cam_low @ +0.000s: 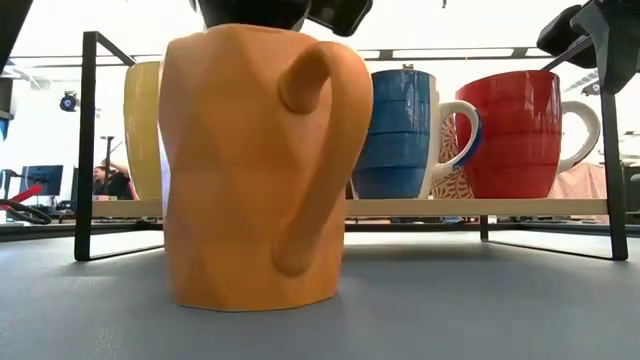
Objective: Place coffee mugs
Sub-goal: Put the orange mug on the shelf
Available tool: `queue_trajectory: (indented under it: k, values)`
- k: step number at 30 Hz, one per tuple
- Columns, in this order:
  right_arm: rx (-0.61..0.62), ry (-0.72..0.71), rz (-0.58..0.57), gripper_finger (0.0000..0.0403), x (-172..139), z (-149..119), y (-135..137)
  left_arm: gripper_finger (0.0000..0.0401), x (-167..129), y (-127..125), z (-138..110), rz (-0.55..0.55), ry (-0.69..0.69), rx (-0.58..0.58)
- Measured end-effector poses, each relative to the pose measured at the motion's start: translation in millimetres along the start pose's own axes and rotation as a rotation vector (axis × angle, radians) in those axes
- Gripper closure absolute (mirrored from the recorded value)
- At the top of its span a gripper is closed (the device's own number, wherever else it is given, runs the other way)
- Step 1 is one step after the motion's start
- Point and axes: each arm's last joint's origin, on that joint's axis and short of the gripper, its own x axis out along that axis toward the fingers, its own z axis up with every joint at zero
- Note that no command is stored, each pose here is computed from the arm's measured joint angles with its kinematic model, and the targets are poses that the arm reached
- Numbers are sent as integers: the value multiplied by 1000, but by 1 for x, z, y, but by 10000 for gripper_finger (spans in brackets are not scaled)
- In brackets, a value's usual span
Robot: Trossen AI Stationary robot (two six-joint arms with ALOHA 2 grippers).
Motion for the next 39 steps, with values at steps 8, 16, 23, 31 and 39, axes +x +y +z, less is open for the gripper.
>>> queue_trajectory:
  k: [8, 16, 23, 31, 39]
  values:
    - [1, -1, 1, 291, 0, 0, 0, 396, -20, 3, 12, -42, -46, 79]
    - [1, -3, 2, 291, 0, 0, 0, 396, -40, 24, 22, 19, -26, 148]
    - [1, -3, 2, 291, 0, 0, 0, 396, -40, 43, 33, 59, -26, 204]
    - [1, -3, 2, 291, 0, 0, 0, 397, -40, 57, 41, 55, -13, 279]
    - [1, -3, 2, 291, 0, 0, 0, 397, -44, 59, 43, 12, 3, 302]
